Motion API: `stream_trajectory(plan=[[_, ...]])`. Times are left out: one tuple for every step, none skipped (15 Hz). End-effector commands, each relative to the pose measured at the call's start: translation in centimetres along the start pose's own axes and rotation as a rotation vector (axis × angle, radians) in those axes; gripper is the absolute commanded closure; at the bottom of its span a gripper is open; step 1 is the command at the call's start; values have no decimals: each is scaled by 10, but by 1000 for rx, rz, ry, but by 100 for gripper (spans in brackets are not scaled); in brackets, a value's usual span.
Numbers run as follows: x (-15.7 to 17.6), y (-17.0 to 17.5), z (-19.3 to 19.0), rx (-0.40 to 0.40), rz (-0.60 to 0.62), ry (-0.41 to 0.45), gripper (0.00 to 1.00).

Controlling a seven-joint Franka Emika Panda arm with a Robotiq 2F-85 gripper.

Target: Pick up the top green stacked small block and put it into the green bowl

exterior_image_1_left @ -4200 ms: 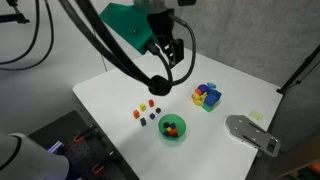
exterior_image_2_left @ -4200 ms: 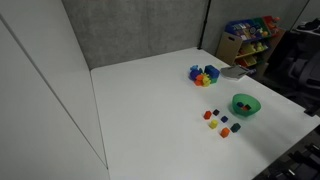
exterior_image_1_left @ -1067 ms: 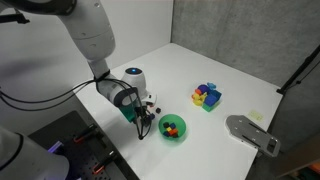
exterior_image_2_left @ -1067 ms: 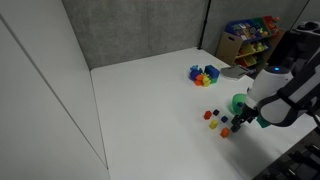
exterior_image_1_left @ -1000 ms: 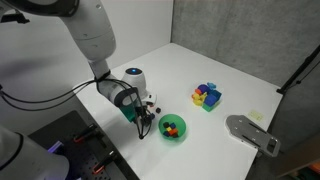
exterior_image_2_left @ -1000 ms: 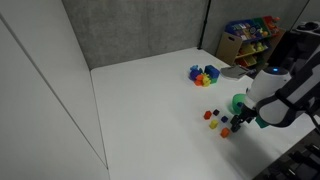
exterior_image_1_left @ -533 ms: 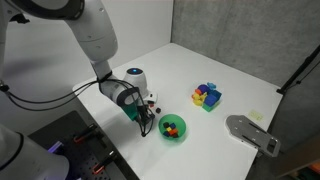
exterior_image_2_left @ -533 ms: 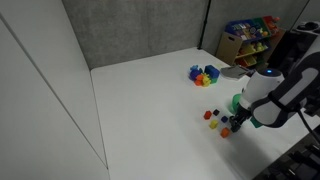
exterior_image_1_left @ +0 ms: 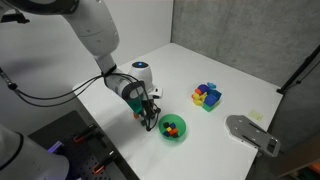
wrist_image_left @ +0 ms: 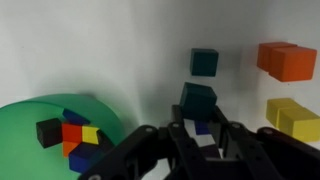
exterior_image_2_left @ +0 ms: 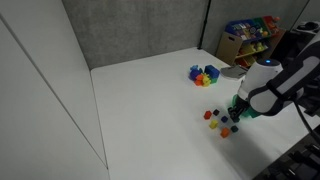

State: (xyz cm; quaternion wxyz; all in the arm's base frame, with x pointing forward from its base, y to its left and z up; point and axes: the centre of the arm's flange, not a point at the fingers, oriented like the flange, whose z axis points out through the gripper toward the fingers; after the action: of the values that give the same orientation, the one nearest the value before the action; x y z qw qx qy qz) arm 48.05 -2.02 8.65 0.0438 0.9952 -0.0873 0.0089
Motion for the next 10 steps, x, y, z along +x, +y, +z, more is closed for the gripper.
stream_trajectory(plan=[[29, 12, -37, 21, 49, 11, 90], [36, 16, -43, 21, 60, 21, 90], [44, 22, -49, 15, 74, 34, 90], [51, 29, -55, 12, 88, 46, 90], [59, 40, -59, 5, 107, 58, 90], [65, 50, -63, -3, 125, 69, 90], [70, 60, -65, -10, 140, 78, 90], [73, 72, -67, -24, 158, 84, 90], [75, 82, -67, -35, 171, 90, 90], [76, 93, -65, -48, 186, 93, 90]])
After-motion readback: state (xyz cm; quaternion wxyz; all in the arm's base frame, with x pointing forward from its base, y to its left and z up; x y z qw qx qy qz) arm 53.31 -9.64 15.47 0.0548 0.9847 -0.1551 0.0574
